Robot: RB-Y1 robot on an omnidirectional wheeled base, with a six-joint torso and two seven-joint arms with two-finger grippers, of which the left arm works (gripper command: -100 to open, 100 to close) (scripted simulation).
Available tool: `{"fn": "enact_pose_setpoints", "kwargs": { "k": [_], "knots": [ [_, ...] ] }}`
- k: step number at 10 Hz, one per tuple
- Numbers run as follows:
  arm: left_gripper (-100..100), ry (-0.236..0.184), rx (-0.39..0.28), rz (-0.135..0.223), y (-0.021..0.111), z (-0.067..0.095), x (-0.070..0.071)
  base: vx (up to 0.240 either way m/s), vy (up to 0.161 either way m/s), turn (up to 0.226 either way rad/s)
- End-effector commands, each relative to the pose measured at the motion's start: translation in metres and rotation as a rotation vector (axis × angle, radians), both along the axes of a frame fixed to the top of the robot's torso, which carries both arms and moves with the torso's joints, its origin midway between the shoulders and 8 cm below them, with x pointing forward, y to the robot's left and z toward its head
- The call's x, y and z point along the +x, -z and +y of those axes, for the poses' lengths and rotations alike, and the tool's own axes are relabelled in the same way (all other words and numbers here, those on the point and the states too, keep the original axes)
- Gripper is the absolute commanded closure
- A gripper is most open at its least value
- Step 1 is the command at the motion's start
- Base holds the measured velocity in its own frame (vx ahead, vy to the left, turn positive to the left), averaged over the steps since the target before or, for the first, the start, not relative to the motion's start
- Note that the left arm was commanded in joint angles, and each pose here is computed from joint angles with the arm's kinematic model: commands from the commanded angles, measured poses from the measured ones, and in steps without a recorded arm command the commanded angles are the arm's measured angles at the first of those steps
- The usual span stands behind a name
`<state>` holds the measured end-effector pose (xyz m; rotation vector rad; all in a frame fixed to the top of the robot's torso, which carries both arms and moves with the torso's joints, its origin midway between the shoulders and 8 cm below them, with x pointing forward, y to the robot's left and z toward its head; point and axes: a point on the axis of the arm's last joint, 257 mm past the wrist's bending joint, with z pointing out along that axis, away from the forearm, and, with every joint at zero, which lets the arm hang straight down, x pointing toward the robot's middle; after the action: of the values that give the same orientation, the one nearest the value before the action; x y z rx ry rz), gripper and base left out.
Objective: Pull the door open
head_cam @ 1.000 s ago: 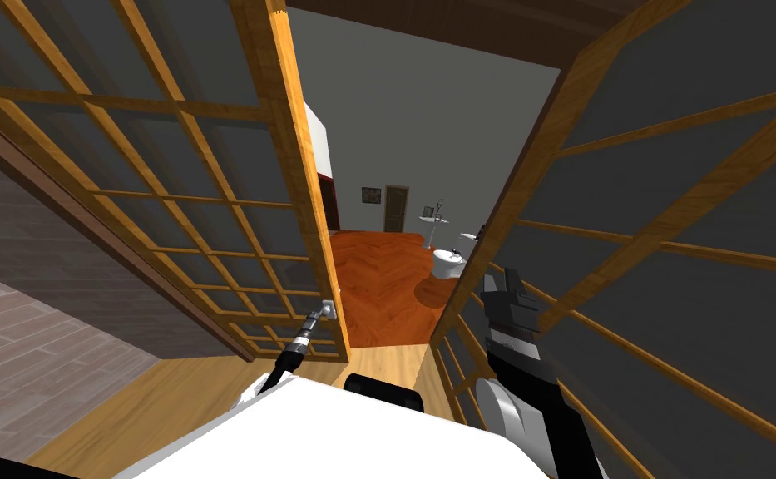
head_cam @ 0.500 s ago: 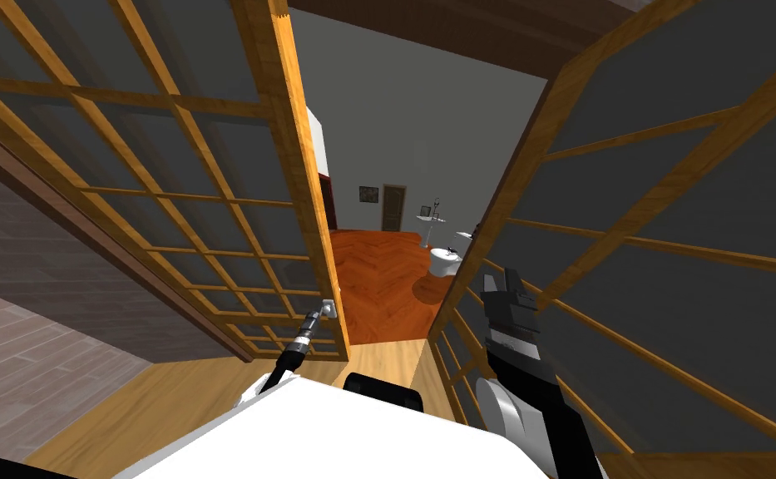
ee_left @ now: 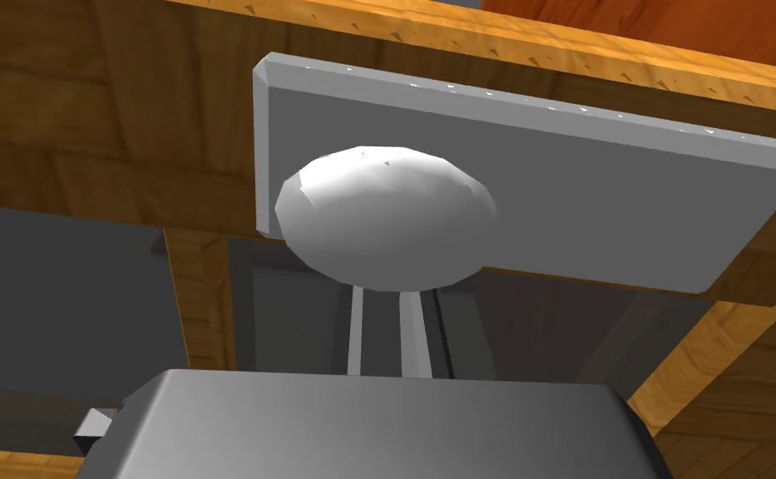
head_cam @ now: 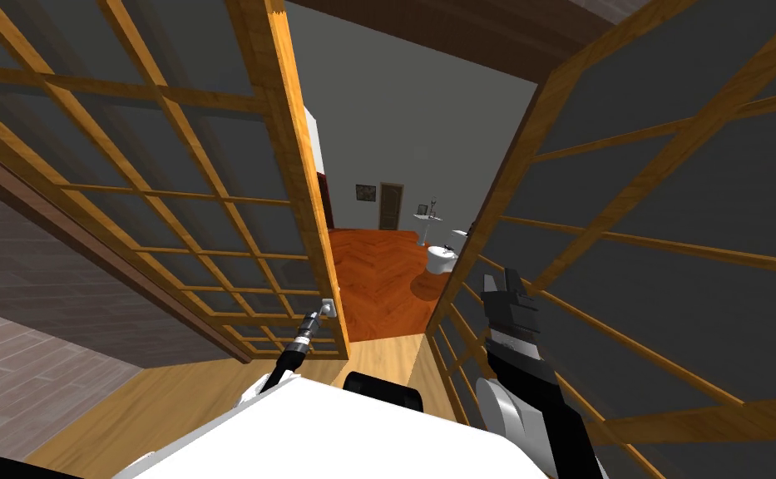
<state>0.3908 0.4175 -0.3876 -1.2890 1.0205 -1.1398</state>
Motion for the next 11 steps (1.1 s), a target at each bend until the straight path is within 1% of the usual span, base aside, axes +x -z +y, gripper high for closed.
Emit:
{"fn": "enact_pose_setpoints", "kwargs": {
  "k": [1, 2, 3, 4, 5, 9, 10, 11],
  "knots": [
    [100, 0.019, -0.049, -0.026, -0.004, -0.014, 0.01, -0.048, 0.021, -0.039],
    [100, 0.016, -0.099, -0.034, -0.004, -0.014, 0.011, -0.055, 0.022, -0.079],
    [100, 0.016, -0.101, -0.034, -0.004, -0.014, 0.011, -0.05, 0.011, -0.033],
    [-100, -0.01, -0.14, -0.014, 0.002, -0.003, 0.004, -0.048, 0.024, -0.021],
    [-100, -0.012, -0.166, -0.02, 0.002, -0.003, 0.004, -0.06, 0.021, -0.025],
    [-100, -0.026, -0.325, -0.057, 0.002, -0.007, 0.009, -0.076, -0.014, -0.068],
    [-100, -0.025, -0.332, -0.058, 0.002, -0.007, 0.009, -0.059, 0.008, -0.012],
    [-100, -0.029, -0.384, -0.07, 0.002, -0.008, 0.01, -0.044, 0.013, -0.035]
  ]
}}
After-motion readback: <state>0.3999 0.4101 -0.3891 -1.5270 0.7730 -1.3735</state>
